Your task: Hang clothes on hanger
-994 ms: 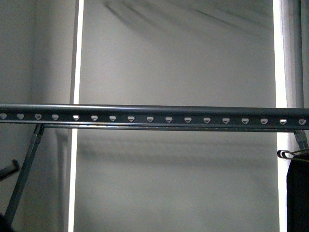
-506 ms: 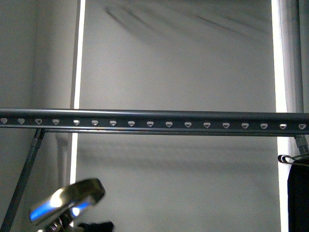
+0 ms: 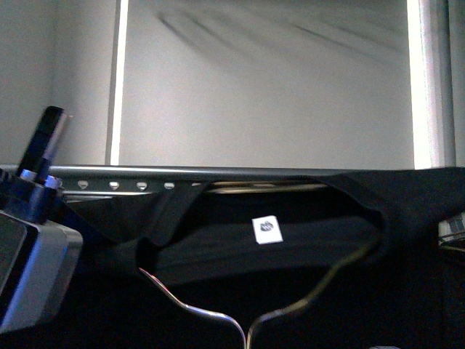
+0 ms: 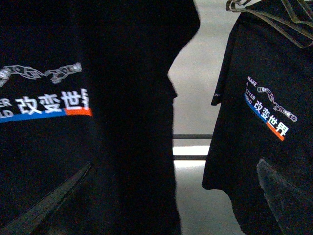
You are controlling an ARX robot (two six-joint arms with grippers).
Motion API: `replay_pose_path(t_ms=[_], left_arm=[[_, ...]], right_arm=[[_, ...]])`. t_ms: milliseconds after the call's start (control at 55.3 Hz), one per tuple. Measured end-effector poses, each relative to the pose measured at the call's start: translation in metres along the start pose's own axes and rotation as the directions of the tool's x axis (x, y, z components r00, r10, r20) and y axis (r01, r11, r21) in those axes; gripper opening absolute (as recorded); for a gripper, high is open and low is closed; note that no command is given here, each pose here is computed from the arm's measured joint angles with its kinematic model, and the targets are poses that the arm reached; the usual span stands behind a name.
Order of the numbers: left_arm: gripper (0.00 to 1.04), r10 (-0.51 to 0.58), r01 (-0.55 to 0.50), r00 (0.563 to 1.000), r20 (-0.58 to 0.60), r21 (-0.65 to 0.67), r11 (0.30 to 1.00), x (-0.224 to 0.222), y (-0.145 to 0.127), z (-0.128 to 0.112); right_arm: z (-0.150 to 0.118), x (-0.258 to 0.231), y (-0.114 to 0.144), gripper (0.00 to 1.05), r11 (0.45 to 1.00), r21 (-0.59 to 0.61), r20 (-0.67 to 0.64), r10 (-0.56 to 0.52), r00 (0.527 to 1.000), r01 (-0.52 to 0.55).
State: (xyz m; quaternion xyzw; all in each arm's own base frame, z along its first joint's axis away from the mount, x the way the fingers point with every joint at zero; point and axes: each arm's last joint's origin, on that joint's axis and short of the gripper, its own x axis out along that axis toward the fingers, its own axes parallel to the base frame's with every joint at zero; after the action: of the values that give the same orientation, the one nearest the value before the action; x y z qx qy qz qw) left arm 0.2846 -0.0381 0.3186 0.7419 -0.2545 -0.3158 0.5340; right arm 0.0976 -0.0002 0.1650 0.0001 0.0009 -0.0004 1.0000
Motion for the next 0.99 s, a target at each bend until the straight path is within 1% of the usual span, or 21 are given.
replay_pose_path(t_ms=[108,307,922,976,994], left_arm=[[0.04,-0.008,0.006,0.999,0.035,0.040,0.999,0.012,0.002,0.001],[0.04,-0.022,0.020,0.999,0.042,0.059,0.998,0.027,0.003,0.002],[0.04,-0.018,0.016,0.999,0.031,0.071,0.997,0.028,0.006,0.001],[0.04,-0.018,0.015,0.999,0.032,0.071,0.997,0.028,0.006,0.001],[0.04,-0.018,0.016,0.999,0.031,0.071,0.997,0.028,0.005,0.001]], right_arm=[[0.000,0.000,0.000,0.97,1.000,0.000,0.000,0.000,1.000,0.000],[0.000,0.000,0.000,0.97,1.000,0.000,0.000,0.000,1.000,0.000],[0.000,0.000,0.000,0.97,1.000,0.000,0.000,0.001,1.000,-0.001],[0.001,0.002,0.000,0.97,0.993,-0.057,-0.020,0.099,0.995,-0.100],[0.003,0.004,-0.001,0.97,0.985,-0.097,-0.020,0.144,0.989,-0.145]])
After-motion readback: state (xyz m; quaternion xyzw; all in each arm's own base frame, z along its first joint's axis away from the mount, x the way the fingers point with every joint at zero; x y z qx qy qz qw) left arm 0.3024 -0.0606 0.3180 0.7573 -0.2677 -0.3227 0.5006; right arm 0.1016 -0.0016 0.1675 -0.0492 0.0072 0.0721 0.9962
